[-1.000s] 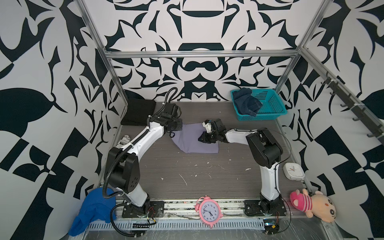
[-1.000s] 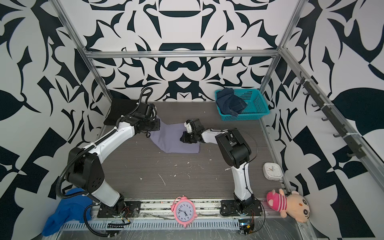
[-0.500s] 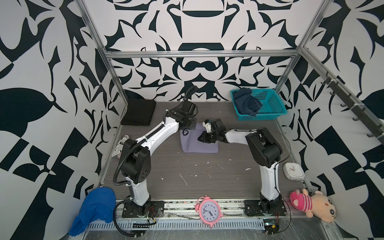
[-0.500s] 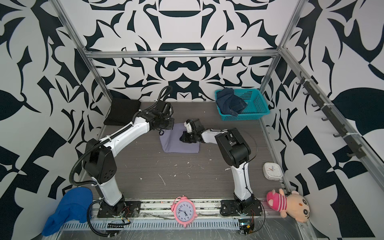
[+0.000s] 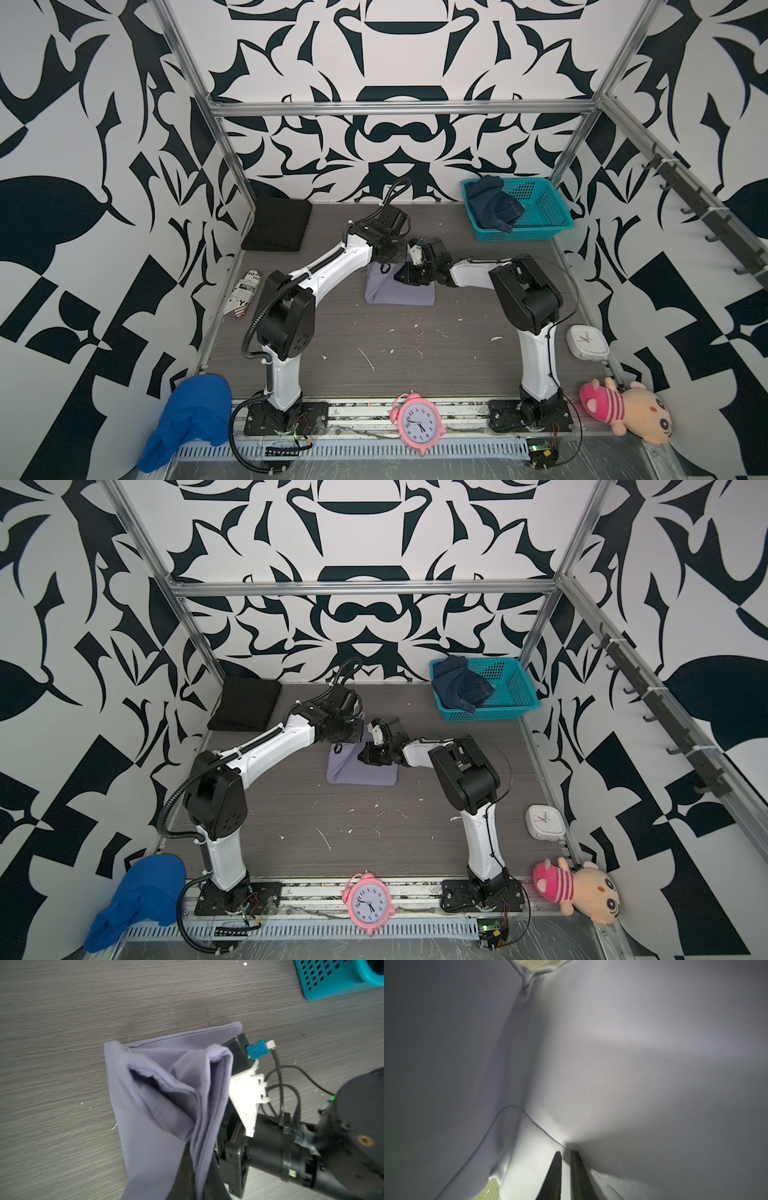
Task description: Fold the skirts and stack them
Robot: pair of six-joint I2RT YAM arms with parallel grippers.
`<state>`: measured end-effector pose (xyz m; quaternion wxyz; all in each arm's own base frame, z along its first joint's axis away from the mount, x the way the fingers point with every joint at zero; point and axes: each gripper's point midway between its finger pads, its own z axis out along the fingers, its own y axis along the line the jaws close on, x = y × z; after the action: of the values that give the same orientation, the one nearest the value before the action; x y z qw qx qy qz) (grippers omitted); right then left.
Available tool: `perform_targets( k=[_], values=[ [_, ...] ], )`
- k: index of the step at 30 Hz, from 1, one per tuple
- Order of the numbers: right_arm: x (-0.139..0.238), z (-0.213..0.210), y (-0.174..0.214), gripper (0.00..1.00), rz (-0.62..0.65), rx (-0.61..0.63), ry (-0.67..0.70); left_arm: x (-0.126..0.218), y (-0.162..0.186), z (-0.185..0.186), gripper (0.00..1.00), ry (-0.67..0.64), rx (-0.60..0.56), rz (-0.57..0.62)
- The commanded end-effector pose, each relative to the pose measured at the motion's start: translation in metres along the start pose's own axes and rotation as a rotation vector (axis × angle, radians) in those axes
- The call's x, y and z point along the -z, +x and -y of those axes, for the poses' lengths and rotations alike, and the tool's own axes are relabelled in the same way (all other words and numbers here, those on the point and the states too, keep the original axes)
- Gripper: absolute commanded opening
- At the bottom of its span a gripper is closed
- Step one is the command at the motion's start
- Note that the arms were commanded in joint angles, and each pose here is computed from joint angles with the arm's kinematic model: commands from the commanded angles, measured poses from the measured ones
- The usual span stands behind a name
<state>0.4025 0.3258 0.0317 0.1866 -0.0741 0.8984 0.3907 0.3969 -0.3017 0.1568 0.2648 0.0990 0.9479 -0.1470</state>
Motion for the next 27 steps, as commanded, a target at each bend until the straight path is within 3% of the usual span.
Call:
perform_targets(
  k=[1, 10, 13, 16, 19, 27],
  values=[
    [-0.003, 0.003, 0.008, 0.17, -0.021, -0.015, -0.005, -0.003, 0.004, 0.006, 0.0, 0.033, 0.058, -0.003],
    [0.051, -0.04, -0.021, 0.36, 0.062, 0.004, -0.124, 0.009, -0.005, -0.004, 0.0, -0.017, 0.048, 0.055],
    [0.075, -0.027, -0.03, 0.4, 0.124, -0.068, -0.145, 0.012, -0.007, -0.006, 0.0, -0.03, 0.041, 0.063],
    [0.094, 0.002, -0.032, 0.45, 0.16, -0.127, -0.071, 0.014, -0.006, -0.007, 0.0, -0.038, 0.038, 0.064],
    [0.101, 0.031, -0.022, 0.47, 0.144, -0.142, 0.027, 0.015, -0.007, -0.008, 0.0, -0.041, 0.036, 0.071],
    [0.079, 0.06, -0.004, 0.39, 0.089, -0.176, 0.025, 0.013, -0.007, -0.009, 0.0, -0.044, 0.034, 0.073]
  ],
)
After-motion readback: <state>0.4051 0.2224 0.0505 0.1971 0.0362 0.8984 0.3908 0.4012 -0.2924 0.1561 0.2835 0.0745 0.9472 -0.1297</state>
